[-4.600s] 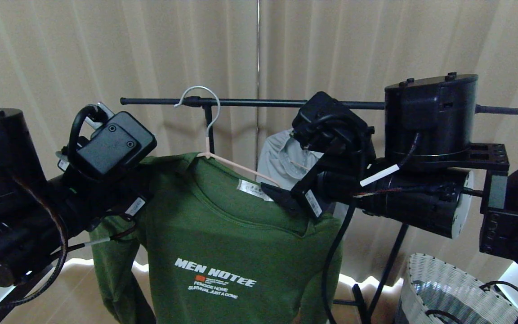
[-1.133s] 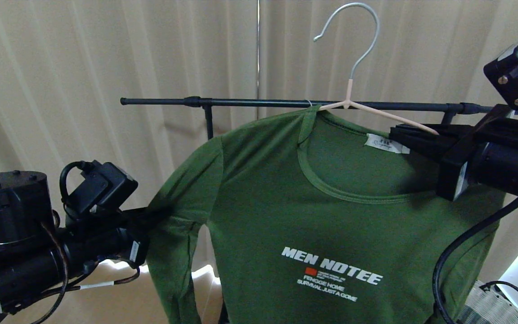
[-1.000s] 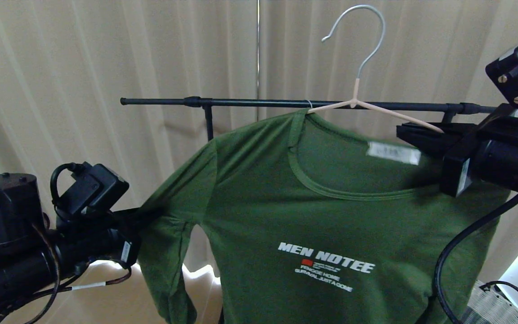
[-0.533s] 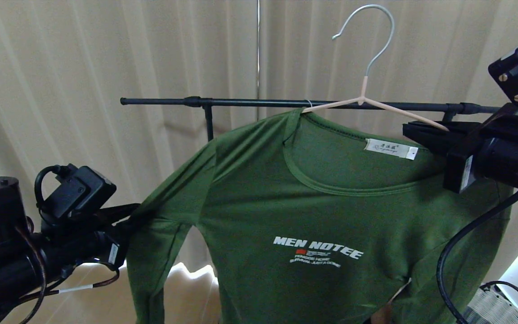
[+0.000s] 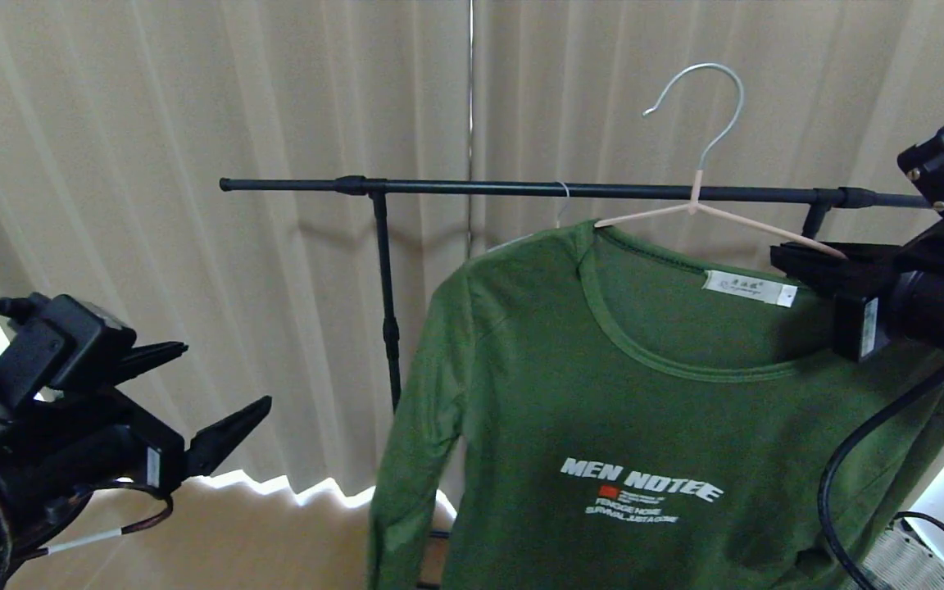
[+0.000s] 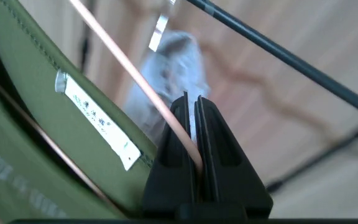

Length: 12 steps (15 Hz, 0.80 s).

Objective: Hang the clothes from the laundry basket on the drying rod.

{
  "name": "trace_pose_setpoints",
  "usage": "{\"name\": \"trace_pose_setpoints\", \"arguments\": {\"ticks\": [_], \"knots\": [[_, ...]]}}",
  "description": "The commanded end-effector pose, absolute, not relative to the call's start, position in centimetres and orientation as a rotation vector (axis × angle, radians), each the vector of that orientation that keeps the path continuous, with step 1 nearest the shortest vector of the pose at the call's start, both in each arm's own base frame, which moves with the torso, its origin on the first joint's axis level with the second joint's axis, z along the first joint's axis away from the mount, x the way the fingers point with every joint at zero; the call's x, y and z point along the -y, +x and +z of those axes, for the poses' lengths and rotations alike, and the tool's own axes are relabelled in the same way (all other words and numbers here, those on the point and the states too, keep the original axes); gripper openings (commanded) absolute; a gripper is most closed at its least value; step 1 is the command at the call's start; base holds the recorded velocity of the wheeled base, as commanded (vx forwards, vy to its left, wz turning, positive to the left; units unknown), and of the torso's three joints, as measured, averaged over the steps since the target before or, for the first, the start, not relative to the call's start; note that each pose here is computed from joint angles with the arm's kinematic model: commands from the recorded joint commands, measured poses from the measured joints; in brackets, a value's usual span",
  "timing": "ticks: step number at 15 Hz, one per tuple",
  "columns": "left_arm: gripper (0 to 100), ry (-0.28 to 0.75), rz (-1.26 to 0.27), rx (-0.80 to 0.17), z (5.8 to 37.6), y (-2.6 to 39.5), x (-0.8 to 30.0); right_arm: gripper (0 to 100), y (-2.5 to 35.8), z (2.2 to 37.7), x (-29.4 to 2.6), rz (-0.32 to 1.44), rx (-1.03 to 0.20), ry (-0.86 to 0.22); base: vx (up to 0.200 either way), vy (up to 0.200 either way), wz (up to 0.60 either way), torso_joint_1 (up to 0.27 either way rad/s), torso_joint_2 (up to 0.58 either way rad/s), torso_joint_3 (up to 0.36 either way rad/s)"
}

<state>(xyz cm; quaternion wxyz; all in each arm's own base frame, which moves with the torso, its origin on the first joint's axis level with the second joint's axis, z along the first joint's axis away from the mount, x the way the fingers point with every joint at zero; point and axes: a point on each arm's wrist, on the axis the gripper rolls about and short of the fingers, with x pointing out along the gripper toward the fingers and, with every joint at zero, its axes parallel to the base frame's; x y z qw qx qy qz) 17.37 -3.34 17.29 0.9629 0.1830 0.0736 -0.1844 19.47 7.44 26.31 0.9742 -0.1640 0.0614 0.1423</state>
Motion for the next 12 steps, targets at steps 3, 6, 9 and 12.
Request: {"name": "trace_pose_setpoints", "arguments": {"ticks": [3,6,9,12], "knots": [[100,0.343,-0.358,-0.074,17.1,12.7,2.5,0,18.7,24.9,-4.6,0.17,-0.175,-0.33,0.0,0.0,0.0,0.0,0.0,0.0],[100,0.183,-0.339,-0.065,16.8,10.8,2.2,0,17.7,23.6,-2.2,0.04,-0.256,-0.33,0.0,0.0,0.0,0.0,0.0,0.0],[100,0.104,-0.338,-0.092,15.2,9.0,1.9,0,16.2,23.6,0.4,-0.136,-0.325,-0.32,0.0,0.0,0.0,0.0,0.0,0.0],[100,0.121,-0.342,-0.093,15.0,8.8,1.9,0,14.7,23.6,2.2,-0.285,-0.37,-0.314,0.0,0.0,0.0,0.0,0.0,0.0]]}}
